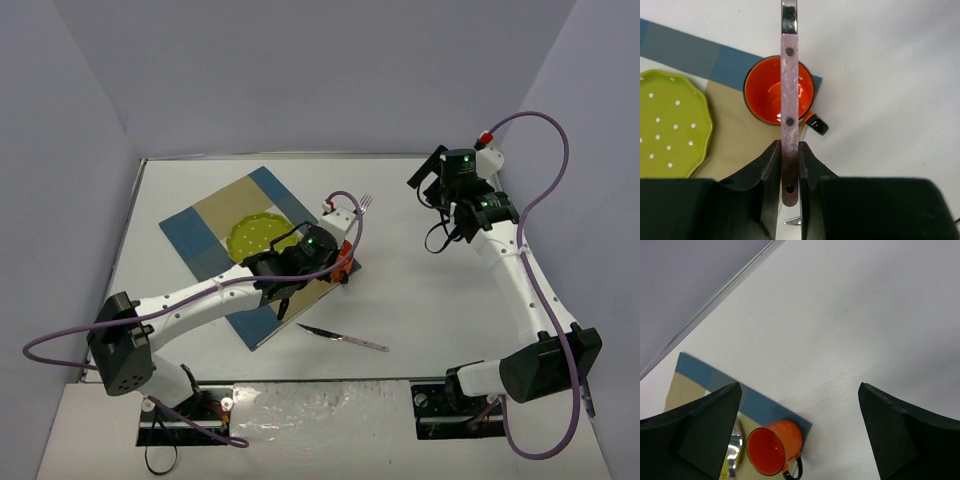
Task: Set the dinner table for one person
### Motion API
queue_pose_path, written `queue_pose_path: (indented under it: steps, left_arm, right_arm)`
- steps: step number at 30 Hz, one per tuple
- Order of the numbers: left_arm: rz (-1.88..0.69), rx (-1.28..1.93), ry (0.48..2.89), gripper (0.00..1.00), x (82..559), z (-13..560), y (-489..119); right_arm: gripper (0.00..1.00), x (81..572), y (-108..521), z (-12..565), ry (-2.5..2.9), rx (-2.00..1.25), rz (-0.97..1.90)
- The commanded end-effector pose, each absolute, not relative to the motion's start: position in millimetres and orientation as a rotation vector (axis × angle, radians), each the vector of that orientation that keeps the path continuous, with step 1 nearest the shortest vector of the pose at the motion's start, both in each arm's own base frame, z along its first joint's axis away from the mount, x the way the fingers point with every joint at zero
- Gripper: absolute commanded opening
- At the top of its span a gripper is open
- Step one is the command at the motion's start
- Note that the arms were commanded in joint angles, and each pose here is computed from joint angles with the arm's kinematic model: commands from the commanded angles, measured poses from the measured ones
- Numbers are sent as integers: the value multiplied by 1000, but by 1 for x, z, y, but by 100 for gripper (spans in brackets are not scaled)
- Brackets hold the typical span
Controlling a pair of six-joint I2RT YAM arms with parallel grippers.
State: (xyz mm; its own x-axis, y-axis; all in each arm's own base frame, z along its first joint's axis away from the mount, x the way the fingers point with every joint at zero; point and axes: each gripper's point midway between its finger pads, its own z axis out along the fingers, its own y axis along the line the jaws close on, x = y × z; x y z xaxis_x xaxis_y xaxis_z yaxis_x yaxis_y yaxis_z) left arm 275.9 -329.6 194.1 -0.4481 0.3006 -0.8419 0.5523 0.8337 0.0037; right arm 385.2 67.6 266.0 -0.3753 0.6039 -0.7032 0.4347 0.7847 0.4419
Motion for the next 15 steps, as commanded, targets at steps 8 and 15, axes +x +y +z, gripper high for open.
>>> queue_pose_path:
  steps: [8, 15]
  left_arm:
    - [-338, 476, 1970, 0, 318, 249, -212]
    - [-161, 597, 1944, 0, 359, 245, -127]
  right_arm:
    - [100, 381, 57, 299, 1951, 609, 280]
    - [100, 376, 73, 280, 2004, 531, 357]
